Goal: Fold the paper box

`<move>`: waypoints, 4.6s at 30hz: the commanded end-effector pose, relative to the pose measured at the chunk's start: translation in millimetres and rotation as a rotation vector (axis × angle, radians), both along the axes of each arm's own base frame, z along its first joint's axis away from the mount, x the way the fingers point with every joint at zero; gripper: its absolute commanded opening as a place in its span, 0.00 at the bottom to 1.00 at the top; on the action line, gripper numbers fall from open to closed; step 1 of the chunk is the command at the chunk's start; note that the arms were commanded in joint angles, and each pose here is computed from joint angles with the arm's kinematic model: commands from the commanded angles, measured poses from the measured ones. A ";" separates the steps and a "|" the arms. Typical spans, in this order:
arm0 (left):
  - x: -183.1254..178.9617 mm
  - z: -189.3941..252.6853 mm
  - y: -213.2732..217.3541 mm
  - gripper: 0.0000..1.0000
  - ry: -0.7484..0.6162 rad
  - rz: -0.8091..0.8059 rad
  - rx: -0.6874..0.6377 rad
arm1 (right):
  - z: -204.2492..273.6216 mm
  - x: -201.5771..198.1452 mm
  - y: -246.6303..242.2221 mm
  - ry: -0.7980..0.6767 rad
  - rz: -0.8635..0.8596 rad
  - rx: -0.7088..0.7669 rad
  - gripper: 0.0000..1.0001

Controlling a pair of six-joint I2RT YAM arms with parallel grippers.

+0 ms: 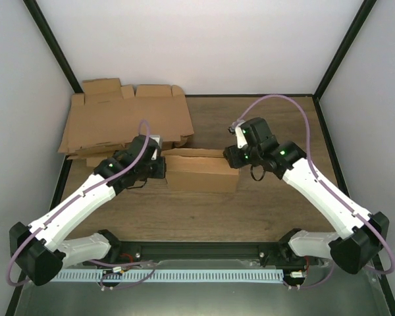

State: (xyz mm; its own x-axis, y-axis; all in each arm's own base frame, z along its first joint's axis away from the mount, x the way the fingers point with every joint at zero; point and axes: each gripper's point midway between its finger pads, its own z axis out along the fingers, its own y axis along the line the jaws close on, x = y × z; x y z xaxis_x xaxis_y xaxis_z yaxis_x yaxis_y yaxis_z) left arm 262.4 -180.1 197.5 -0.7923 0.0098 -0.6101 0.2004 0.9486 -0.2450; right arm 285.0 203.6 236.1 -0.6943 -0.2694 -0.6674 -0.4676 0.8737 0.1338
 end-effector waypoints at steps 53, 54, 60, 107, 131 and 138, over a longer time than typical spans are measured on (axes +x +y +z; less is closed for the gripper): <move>-12.6 -4.5 -12.7 0.04 -0.024 -0.015 -0.073 | -32.8 -51.6 -33.1 0.459 -0.327 -0.085 0.01; -12.6 -4.3 -13.3 0.04 -0.026 -0.016 -0.071 | -33.8 -52.5 -32.8 0.468 -0.329 -0.088 0.01; -13.1 -1.4 -14.1 0.04 -0.039 -0.016 -0.057 | -10.5 -52.1 -15.8 0.468 -0.294 0.023 0.01; -16.3 -12.8 -27.2 0.04 -0.056 -0.019 0.105 | -32.1 -68.6 -32.0 0.566 -0.260 -0.025 0.01; -14.4 -12.0 -26.4 0.04 -0.061 -0.015 0.121 | -46.9 -63.9 -59.8 0.508 -0.374 -0.127 0.01; -14.7 -10.2 -28.1 0.04 -0.063 -0.020 0.110 | -48.2 -67.9 -60.8 0.522 -0.412 -0.106 0.01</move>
State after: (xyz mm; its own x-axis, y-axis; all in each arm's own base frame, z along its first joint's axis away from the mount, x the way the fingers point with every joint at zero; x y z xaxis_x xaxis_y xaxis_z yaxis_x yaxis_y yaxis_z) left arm 255.9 -196.2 193.8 -0.7225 0.0736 -0.6875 0.1905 0.9770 -0.0957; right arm 237.8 157.8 207.4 -0.9547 0.0049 -0.2975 -0.0623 0.9744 0.2161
